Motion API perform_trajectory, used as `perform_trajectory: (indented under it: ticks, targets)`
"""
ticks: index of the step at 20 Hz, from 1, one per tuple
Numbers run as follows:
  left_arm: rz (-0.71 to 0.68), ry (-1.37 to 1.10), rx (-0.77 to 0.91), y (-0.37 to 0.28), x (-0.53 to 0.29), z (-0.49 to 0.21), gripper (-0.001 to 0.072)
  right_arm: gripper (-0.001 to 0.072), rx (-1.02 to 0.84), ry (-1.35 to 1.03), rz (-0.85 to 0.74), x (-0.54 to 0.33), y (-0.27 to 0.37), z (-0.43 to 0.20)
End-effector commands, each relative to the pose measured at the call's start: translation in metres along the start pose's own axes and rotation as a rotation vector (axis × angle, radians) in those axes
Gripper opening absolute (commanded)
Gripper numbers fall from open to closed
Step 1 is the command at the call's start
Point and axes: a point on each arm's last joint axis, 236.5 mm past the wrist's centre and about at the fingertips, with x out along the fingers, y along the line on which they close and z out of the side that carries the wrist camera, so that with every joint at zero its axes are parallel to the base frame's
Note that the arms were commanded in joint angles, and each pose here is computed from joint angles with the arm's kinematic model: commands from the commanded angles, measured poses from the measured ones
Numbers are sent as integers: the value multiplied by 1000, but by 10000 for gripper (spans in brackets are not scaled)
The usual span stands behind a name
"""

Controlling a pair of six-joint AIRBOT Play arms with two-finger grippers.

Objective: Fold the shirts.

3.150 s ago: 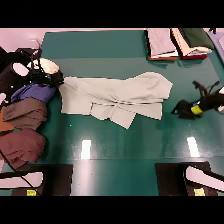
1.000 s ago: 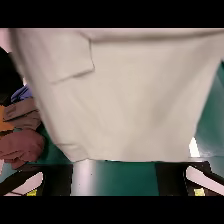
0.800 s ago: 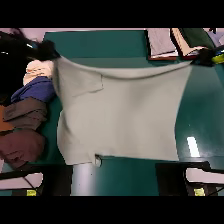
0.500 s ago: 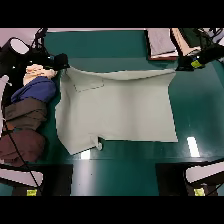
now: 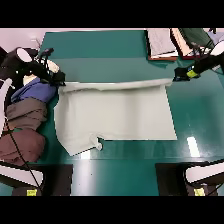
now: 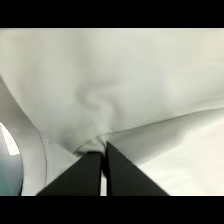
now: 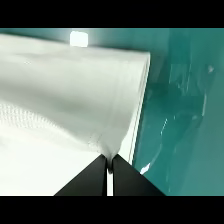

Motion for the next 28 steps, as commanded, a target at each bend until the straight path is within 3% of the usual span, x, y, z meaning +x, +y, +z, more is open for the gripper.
perform_trajectory:
  ticks: [1,2,3,4,8,11,16,21,28]
  targets:
    - [26,110,-21,15,24,-38,42,16,20,72,21,29,5,-29]
    - [35,124,-28,18,26,-43,315,28,17,80,28,33,9,-32]
    - [49,128,-54,20,24,-44,562,230,17,78,39,33,13,-31]
    - [64,127,-66,22,18,-45,539,400,18,73,50,30,16,-30]
    - [130,98,-52,17,-37,-61,539,399,3,33,67,-5,32,-43]
    - [199,129,-82,24,-54,-134,539,399,-9,20,66,-27,44,-79]
    - [184,244,-242,16,-37,-268,540,398,-16,-42,54,-44,54,-113]
    - [72,283,-353,-6,-8,-306,540,397,-34,-115,43,-63,58,-110]
    - [-170,170,-452,-52,17,-287,534,397,-48,-154,38,-77,63,-110]
